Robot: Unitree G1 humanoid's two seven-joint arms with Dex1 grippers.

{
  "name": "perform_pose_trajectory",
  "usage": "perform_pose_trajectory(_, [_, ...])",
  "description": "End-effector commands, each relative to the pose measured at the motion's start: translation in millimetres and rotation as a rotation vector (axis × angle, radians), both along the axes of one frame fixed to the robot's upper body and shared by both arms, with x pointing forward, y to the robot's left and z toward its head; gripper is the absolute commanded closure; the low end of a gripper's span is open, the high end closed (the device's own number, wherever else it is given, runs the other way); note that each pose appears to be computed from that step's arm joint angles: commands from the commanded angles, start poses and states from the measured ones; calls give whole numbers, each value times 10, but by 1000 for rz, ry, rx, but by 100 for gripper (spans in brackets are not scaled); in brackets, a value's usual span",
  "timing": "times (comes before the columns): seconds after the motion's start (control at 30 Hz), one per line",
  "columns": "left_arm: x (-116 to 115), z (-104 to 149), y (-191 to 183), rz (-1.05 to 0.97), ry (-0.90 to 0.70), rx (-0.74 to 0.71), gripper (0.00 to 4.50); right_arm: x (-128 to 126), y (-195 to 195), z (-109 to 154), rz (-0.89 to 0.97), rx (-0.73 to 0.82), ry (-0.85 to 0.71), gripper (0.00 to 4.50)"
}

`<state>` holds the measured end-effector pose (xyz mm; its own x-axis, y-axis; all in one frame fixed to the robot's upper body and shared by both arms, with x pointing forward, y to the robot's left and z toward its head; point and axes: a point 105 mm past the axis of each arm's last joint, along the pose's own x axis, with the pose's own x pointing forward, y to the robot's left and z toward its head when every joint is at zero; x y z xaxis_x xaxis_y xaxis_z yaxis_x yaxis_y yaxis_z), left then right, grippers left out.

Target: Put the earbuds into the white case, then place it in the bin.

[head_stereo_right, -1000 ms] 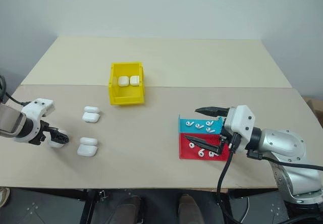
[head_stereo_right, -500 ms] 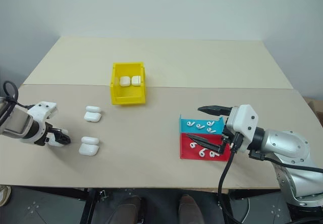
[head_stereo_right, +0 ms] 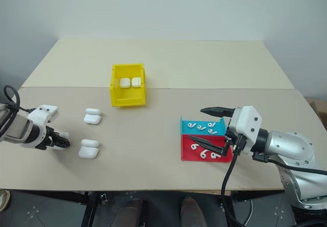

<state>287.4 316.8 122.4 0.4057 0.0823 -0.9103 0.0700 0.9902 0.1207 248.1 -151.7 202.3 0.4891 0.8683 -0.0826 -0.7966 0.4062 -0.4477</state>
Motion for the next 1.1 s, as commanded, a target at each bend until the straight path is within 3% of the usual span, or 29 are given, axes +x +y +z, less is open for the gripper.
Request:
perform_pose_trajectory(0.03, [33,190,208,82,-96,79,172,-12,16,96,1,-5,-54,0])
perform_pose_trajectory(0.1, [108,380,293,109,-223,114,172,-2,16,94,-3,-2,-58,0])
perform_pose_trajectory(0.2, [314,898,318,109,-654,162,172,22,24,95,-13,12,-69,0])
perform_pose_trajectory(0.23, [359,1136,222,83,-867,126,172,32,28,96,-21,20,-73,0])
perform_pose_trajectory(0.3, [321,1376,92,48,-1111,67,172,51,35,98,-34,33,-79,0])
perform_pose_trajectory(0.4, [331,1400,-282,-111,-1216,-47,172,59,63,127,-45,52,-94,0])
perform_pose_trajectory(0.5, [289,1606,-638,-250,-1365,-371,172,52,54,174,-49,61,-103,0])
perform_pose_trajectory(0.6, [307,1764,-992,-446,-1392,-595,172,71,24,236,-56,56,-99,0])
perform_pose_trajectory(0.7, [239,1846,-1378,-677,-1409,-764,172,49,32,294,-25,22,45,0])
perform_pose_trajectory(0.83, [10,1779,-1817,-1016,-1368,-984,172,-17,37,255,20,-196,199,0])
perform_pose_trajectory(0.93, [-156,1687,-2000,-1222,-1260,-1166,172,-23,-68,82,-11,-391,325,0])
perform_pose_trajectory(1.1, [-202,1514,-2196,-1400,-1178,-1213,172,-3,-159,-78,-90,-551,456,0])
